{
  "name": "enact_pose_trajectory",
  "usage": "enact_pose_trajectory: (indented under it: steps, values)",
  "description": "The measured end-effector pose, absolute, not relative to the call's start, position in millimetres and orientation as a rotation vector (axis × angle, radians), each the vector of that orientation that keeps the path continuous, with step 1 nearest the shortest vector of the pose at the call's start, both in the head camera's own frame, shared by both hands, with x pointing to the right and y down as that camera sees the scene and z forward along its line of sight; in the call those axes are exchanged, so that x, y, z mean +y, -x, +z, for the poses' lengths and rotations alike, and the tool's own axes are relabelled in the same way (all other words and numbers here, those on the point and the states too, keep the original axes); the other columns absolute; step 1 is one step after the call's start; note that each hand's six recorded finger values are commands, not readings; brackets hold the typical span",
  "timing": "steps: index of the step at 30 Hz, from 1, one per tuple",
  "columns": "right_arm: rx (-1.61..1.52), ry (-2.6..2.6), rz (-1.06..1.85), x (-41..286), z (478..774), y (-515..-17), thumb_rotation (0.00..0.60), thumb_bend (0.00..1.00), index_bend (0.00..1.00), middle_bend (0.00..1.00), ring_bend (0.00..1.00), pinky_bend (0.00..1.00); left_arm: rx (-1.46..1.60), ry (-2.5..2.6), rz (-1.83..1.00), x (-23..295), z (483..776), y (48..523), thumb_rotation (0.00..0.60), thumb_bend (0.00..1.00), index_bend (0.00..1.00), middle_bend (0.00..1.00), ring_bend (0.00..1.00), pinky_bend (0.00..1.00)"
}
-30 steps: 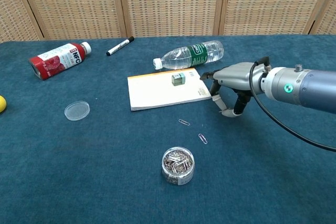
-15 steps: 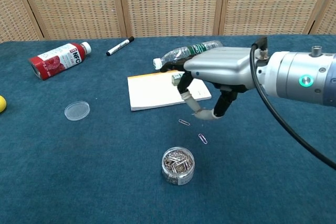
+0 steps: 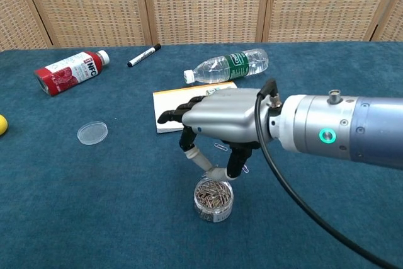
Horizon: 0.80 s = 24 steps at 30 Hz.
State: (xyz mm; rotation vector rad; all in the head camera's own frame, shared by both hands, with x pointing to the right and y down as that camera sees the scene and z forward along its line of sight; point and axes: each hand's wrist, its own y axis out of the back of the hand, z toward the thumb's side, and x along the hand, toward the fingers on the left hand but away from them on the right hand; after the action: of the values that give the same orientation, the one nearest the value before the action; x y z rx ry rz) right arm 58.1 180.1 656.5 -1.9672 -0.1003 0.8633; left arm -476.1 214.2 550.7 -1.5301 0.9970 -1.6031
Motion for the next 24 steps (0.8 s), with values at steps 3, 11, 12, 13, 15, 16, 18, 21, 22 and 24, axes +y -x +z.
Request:
enact_pose_trajectory:
  steps: [3, 11, 12, 13, 15, 16, 18, 21, 22, 24]
  values:
    - [-0.073, 1.967, 0.867, 187.9, 661.9, -54.2, 0.6, 0.43, 0.65, 0.0, 0.0, 0.0, 0.99, 1.532, -1.606, 213.9, 552.2, 475.9, 0.6, 0.0, 0.0, 0.0, 0.0, 0.0]
    - [-0.061, 1.963, 0.874, 192.7, 665.9, -52.3, 0.6, 0.43, 0.65, 0.0, 0.0, 0.0, 0.99, 1.532, -1.602, 214.5, 551.7, 475.0, 0.6, 0.0, 0.0, 0.0, 0.0, 0.0]
    - [-0.064, 1.963, 0.878, 192.3, 666.3, -52.7, 0.6, 0.43, 0.65, 0.0, 0.0, 0.0, 0.991, 1.532, -1.601, 214.4, 551.5, 474.9, 0.6, 0.0, 0.0, 0.0, 0.0, 0.0]
    - [-0.068, 1.963, 0.88, 191.6, 666.4, -53.1, 0.6, 0.43, 0.65, 0.0, 0.0, 0.0, 0.992, 1.532, -1.601, 214.3, 551.4, 475.0, 0.6, 0.0, 0.0, 0.0, 0.0, 0.0]
    - [-0.072, 1.964, 0.884, 190.9, 666.6, -54.2, 0.6, 0.43, 0.63, 0.0, 0.0, 0.0, 0.992, 1.532, -1.601, 214.5, 551.5, 475.0, 0.6, 0.0, 0.0, 0.0, 0.0, 0.0]
    - [-0.068, 1.964, 0.886, 191.0, 667.0, -54.9, 0.6, 0.43, 0.59, 0.0, 0.0, 0.0, 0.989, 1.534, -1.602, 214.7, 552.0, 474.8, 0.6, 0.0, 0.0, 0.0, 0.0, 0.0]
    - [-0.057, 1.966, 0.887, 191.4, 667.5, -55.8, 0.6, 0.36, 0.47, 0.0, 0.0, 0.0, 0.983, 1.536, -1.602, 214.9, 552.7, 474.1, 0.6, 0.0, 0.0, 0.0, 0.0, 0.0]
    - [-0.055, 1.974, 0.886, 191.5, 666.9, -55.7, 0.6, 0.28, 0.34, 0.0, 0.0, 0.0, 0.983, 1.534, -1.602, 215.0, 552.6, 473.8, 0.6, 0.0, 0.0, 0.0, 0.0, 0.0]
    - [-0.057, 1.977, 0.883, 191.5, 666.3, -55.4, 0.6, 0.28, 0.33, 0.0, 0.0, 0.0, 0.984, 1.534, -1.602, 214.9, 552.5, 473.9, 0.6, 0.0, 0.0, 0.0, 0.0, 0.0]
    - [-0.06, 1.98, 0.88, 191.3, 665.7, -55.0, 0.6, 0.28, 0.33, 0.0, 0.0, 0.0, 0.986, 1.533, -1.603, 214.9, 552.4, 474.3, 0.6, 0.0, 0.0, 0.0, 0.0, 0.0]
